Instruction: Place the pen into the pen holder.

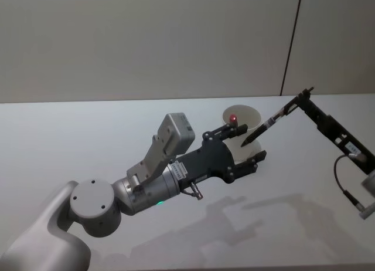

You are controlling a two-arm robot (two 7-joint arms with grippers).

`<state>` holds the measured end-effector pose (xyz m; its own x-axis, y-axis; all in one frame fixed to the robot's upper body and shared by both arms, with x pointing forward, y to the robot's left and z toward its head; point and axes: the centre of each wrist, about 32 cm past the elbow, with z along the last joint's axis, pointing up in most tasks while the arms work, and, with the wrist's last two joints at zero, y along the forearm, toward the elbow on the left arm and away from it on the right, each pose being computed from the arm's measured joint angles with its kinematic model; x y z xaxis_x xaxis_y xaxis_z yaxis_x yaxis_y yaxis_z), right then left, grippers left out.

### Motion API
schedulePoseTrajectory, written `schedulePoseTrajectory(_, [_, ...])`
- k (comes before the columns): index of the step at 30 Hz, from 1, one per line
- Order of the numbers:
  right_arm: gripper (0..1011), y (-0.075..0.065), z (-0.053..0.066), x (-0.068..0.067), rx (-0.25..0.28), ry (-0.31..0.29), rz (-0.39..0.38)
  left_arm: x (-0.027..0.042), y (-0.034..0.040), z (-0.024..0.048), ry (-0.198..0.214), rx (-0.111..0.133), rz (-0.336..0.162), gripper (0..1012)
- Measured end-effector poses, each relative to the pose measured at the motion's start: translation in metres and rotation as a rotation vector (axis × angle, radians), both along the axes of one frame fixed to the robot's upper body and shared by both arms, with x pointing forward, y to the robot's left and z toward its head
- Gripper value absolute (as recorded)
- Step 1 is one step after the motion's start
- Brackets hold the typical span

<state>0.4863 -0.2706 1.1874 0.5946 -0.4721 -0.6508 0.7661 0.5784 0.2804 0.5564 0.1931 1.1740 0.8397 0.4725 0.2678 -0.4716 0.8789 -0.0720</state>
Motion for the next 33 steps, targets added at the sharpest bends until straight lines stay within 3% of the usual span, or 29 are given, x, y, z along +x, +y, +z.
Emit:
schedulePoseTrajectory(5, [108,-0.004,0.001,0.006,-0.04,-0.035,-0.021,0.0,0.0,0.0,0.0,0.0,0.0,859])
schedulePoseTrajectory(12, [108,-0.013,0.005,0.021,-0.115,-0.105,-0.054,0.0,0.0,0.0,0.0,-0.001,0.0,1003])
schedulePoseTrajectory(24, [108,-0.03,0.02,0.061,-0.262,-0.238,-0.09,0.0,0.0,0.0,0.0,-0.001,0.0,1003])
schedulePoseTrajectory(33, [108,-0.041,0.036,0.098,-0.341,-0.337,-0.052,0.0,0.0,0.0,0.0,-0.001,0.0,1003])
